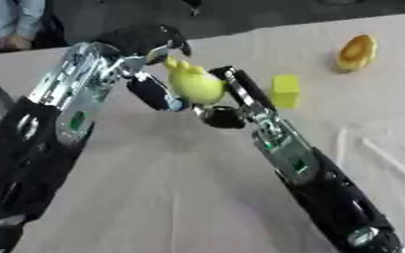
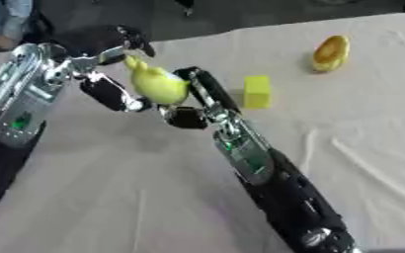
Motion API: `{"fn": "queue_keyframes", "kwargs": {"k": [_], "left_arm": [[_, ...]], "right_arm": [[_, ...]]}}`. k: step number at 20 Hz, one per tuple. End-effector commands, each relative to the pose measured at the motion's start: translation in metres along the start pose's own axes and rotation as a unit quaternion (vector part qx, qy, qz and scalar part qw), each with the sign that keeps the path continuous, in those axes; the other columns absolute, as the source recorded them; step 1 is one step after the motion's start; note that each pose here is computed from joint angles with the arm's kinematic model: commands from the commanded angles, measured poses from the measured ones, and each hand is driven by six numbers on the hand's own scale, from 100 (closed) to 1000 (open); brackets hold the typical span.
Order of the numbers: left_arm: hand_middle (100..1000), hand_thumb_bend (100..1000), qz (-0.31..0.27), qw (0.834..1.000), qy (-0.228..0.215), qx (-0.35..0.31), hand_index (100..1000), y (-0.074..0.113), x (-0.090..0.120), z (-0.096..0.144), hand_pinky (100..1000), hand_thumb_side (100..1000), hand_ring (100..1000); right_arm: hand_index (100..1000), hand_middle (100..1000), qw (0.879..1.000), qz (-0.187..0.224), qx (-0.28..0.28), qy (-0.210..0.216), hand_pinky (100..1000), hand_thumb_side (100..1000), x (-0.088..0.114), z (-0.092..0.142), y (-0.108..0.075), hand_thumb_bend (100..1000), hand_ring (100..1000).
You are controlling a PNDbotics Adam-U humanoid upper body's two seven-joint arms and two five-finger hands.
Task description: Pick up the objects with one hand, pass them to the other hand, and then place them into the box on the other side of the table.
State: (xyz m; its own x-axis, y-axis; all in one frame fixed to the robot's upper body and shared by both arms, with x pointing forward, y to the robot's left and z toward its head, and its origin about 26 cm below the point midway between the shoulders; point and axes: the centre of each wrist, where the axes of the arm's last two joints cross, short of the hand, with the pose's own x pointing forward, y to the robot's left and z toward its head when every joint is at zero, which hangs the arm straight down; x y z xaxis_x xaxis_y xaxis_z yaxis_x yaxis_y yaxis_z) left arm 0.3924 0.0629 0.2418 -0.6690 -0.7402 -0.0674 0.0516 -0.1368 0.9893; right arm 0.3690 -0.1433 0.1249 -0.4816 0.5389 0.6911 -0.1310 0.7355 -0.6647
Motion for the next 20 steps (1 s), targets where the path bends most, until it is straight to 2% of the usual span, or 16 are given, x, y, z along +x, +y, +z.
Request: {"fn": "queue_keyframes", "kwargs": {"k": [1, 8, 14, 16, 20], "left_arm": [[833, 510, 0.000, 1.000, -0.001, 0.015, 849, 0.0074, 0.0001, 0.0007, 845, 361, 843], [820, 503, 0.010, 1.000, -0.004, 0.009, 836, 0.0033, 0.0009, -0.0019, 839, 357, 835], [740, 394, 0.018, 1.000, -0.009, 0.003, 728, 0.0017, 0.0006, -0.0018, 812, 325, 782], [693, 352, 0.023, 1.000, -0.012, 0.006, 664, 0.0018, 0.0010, -0.0011, 803, 318, 754], [653, 319, 0.026, 1.000, -0.012, -0.002, 608, 0.0011, 0.0006, -0.0008, 791, 323, 731]], "right_arm": [[559, 442, 1.000, -0.005, 0.002, -0.031, 793, 100, 0.0135, -0.0052, -0.0042, 120, 647], [559, 442, 0.999, -0.011, 0.020, -0.046, 791, 100, 0.0140, -0.0056, -0.0025, 116, 647], [554, 438, 0.999, -0.011, 0.018, -0.044, 782, 100, 0.0133, -0.0057, -0.0015, 139, 642], [554, 437, 0.999, -0.010, 0.016, -0.043, 781, 100, 0.0137, -0.0058, -0.0016, 140, 639], [553, 436, 0.999, -0.009, 0.013, -0.043, 779, 100, 0.0138, -0.0044, -0.0051, 145, 637]]}}
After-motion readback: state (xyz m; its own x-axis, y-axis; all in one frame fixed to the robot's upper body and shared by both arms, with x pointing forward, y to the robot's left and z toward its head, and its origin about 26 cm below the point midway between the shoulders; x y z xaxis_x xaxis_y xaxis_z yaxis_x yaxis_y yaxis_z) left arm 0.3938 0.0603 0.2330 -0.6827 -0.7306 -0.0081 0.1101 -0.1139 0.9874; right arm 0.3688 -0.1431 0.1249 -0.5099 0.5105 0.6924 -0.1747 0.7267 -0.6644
